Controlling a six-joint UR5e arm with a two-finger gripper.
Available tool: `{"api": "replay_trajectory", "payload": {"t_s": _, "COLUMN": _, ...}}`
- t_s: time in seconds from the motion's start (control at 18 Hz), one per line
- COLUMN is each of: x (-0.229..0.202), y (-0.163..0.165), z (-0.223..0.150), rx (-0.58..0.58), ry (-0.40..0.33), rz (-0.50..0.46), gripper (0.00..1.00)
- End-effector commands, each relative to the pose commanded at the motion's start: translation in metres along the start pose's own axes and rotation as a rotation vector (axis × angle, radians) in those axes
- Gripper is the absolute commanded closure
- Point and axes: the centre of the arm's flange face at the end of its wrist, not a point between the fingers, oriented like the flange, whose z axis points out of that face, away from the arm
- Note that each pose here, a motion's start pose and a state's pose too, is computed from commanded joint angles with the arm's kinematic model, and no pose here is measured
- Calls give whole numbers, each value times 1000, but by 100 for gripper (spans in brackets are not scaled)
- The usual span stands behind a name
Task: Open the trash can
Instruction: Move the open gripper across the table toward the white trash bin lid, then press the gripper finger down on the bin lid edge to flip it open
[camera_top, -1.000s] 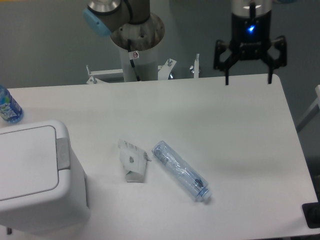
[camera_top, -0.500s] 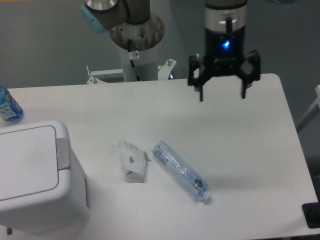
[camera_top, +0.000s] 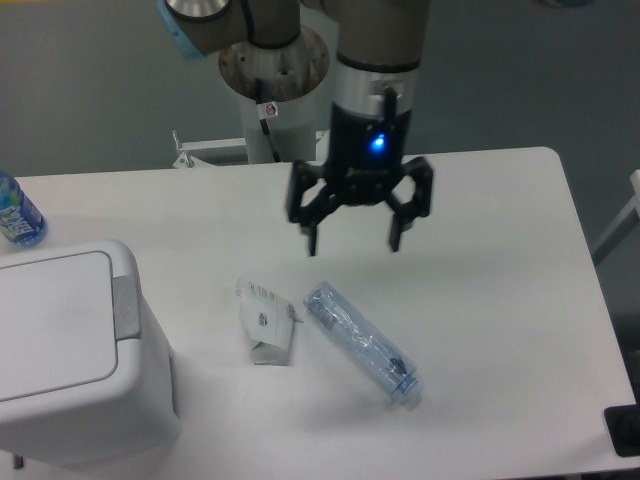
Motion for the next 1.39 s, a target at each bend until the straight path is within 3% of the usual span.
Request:
{"api": "replay_trajectory", "payload": {"t_s": 0.78, "x": 80, "y": 5, "z": 52, "rx": -49, "ry": 56, "rz": 132, "gripper": 0}}
{"api": "replay_trajectory", "payload": {"t_s": 1.39, "x": 110, "y": 17, "z": 71, "rx": -77, "ry": 80, "rz": 173, "gripper": 0}}
